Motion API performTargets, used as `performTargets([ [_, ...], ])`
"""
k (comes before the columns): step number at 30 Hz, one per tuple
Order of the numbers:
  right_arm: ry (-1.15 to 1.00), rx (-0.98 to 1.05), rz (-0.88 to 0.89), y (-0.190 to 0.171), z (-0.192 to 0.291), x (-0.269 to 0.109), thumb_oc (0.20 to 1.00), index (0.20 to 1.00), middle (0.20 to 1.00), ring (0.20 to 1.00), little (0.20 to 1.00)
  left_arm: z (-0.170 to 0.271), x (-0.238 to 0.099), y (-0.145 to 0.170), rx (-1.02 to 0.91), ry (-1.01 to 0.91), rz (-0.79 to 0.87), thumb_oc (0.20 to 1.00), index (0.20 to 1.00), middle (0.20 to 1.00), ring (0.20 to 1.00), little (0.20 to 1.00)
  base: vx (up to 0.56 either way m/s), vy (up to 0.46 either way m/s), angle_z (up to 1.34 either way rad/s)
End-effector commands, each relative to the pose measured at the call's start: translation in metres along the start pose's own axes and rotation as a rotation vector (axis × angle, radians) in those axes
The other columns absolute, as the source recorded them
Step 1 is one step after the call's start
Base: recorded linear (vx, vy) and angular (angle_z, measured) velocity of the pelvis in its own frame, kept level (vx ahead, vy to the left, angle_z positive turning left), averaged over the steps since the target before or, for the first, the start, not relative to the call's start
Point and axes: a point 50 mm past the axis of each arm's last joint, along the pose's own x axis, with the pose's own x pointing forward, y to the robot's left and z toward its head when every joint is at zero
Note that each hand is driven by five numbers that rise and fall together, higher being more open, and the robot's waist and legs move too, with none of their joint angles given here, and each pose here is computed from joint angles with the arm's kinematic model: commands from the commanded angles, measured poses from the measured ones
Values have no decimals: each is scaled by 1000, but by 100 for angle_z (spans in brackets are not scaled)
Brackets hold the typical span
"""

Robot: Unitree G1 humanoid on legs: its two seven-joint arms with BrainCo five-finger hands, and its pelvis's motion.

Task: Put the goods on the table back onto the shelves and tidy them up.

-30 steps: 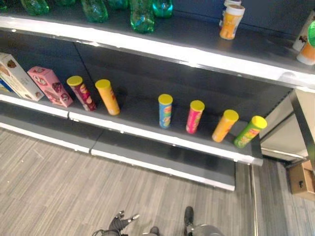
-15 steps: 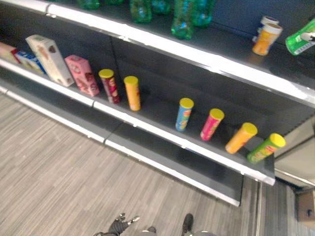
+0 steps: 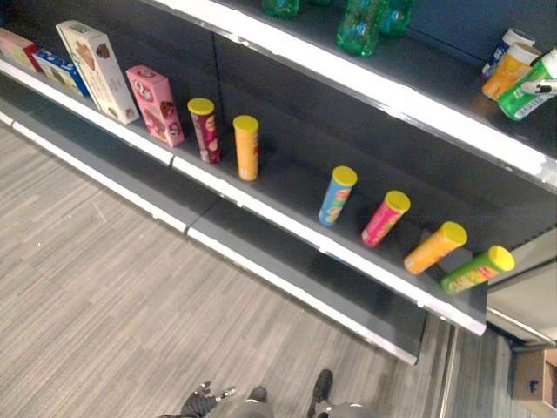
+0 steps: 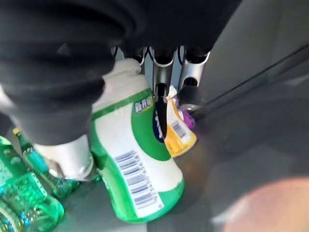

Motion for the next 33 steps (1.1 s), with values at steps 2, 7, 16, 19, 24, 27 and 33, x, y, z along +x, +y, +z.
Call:
performTargets([
  [2,-39,-54,-63,-24,14,-9,200,200,200,200,200,12,2,19,-1,-40,38,1000,1000,1000,1000,1000,0,0,0],
  [7,-33,-45,-74,-26,13,-9,200,200,200,200,200,14,2,21,-12,-48,45,1000,1000,1000,1000,1000,0,0,0],
  [16,4,-127,-63,-26,12,-7,200,200,200,200,200,9,1,27,-19,-29,69,1000,1000,1000,1000,1000,0,0,0],
  [19,2,-164,-46,-26,16,-6,200,200,200,200,200,9,1,30,-17,-28,76,1000,1000,1000,1000,1000,0,0,0],
  [24,-6,-199,-33,-25,22,-5,200,200,200,200,200,12,1,33,-20,-33,86,1000,1000,1000,1000,1000,0,0,0],
  [27,-17,-185,-26,-22,23,-4,200,200,200,200,200,12,2,33,-17,-32,88,1000,1000,1000,1000,1000,0,0,0],
  [33,-12,-188,-15,-20,21,-3,200,200,200,200,200,9,1,34,-17,-19,89,1000,1000,1000,1000,1000,0,0,0],
])
